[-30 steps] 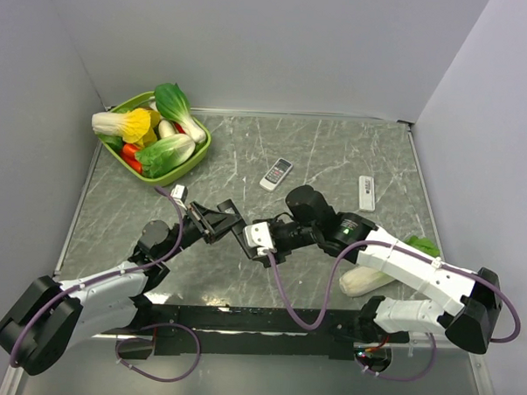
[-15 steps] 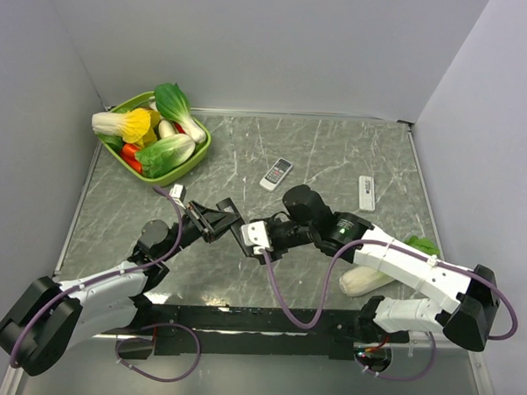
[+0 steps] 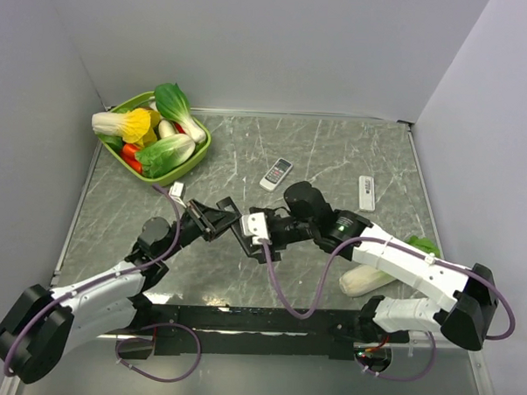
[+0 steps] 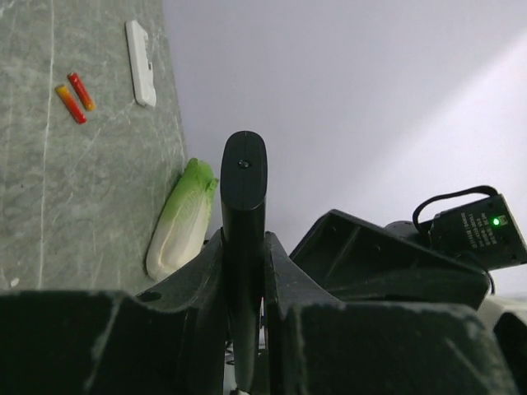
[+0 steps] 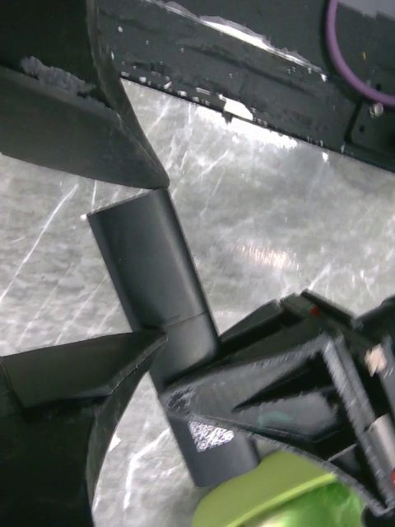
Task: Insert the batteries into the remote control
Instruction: Load the battery cover into the remote control, then place the remote control at the center of the board.
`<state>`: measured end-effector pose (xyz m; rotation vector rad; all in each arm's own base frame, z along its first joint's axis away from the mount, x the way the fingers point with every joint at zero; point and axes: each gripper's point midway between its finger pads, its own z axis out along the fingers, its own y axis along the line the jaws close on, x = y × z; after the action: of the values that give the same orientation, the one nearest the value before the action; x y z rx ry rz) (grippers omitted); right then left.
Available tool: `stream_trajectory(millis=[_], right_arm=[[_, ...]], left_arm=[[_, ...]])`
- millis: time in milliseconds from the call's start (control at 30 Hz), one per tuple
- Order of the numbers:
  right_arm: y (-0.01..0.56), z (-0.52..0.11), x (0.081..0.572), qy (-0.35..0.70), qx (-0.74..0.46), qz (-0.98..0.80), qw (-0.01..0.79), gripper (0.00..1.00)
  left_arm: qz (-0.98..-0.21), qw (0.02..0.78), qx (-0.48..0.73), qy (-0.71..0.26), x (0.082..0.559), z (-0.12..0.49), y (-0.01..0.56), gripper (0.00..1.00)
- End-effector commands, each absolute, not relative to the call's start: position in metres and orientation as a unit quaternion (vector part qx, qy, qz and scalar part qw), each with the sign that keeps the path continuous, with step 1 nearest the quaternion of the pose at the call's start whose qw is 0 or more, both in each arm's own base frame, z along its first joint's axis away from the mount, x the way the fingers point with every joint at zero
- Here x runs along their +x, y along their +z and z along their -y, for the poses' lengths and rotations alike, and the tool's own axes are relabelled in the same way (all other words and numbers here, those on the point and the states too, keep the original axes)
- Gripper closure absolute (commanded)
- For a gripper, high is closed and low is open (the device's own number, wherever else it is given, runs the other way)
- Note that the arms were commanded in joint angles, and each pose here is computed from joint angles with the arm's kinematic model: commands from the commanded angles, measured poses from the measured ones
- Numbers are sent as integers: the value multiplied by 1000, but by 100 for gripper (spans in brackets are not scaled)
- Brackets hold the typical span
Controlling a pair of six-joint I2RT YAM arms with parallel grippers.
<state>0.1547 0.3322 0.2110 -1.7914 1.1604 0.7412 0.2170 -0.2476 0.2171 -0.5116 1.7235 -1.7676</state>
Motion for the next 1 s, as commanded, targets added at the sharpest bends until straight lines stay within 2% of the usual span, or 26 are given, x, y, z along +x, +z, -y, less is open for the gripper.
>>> stream_trajectory(millis=[0, 133, 233, 267, 300, 367, 400, 467, 567, 767, 833, 967], right_arm=[[257, -324, 167, 294, -652, -494, 494, 20], [269, -302, 183, 279, -574, -571, 516, 2], [272, -277, 199, 267, -488, -640, 530, 0], [272, -270, 203, 273, -444, -669, 530, 0], [272, -255, 212, 257, -407, -691, 539, 0], [256, -243, 213, 254, -373, -722, 524, 0], [248, -233, 213, 254, -346, -746, 510, 1], [237, -226, 209, 259, -330, -766, 487, 0], [225, -218, 203, 273, -283, -795, 462, 0], [208, -210, 192, 293, -220, -822, 436, 0], [204, -203, 193, 279, -206, -833, 431, 0], [206, -184, 198, 252, -151, -845, 446, 0]], left_arm=[[-651, 366, -131, -652, 222, 249, 244, 98], [-720, 388, -121, -563, 245, 244, 211, 98], [-787, 394, -120, -459, 262, 232, 184, 96], [-794, 419, -100, -428, 273, 229, 194, 96], [-839, 387, -104, -369, 271, 219, 163, 96], [-860, 411, -86, -292, 288, 203, 167, 98], [-892, 375, -81, -238, 283, 192, 142, 99], [-903, 389, -70, -167, 296, 175, 144, 99], [-928, 364, -64, -45, 303, 145, 123, 99], [-955, 267, -24, 128, 310, 122, 63, 95], [-950, 268, -13, 158, 318, 127, 61, 91], [-948, 217, 24, 230, 316, 131, 31, 81]])
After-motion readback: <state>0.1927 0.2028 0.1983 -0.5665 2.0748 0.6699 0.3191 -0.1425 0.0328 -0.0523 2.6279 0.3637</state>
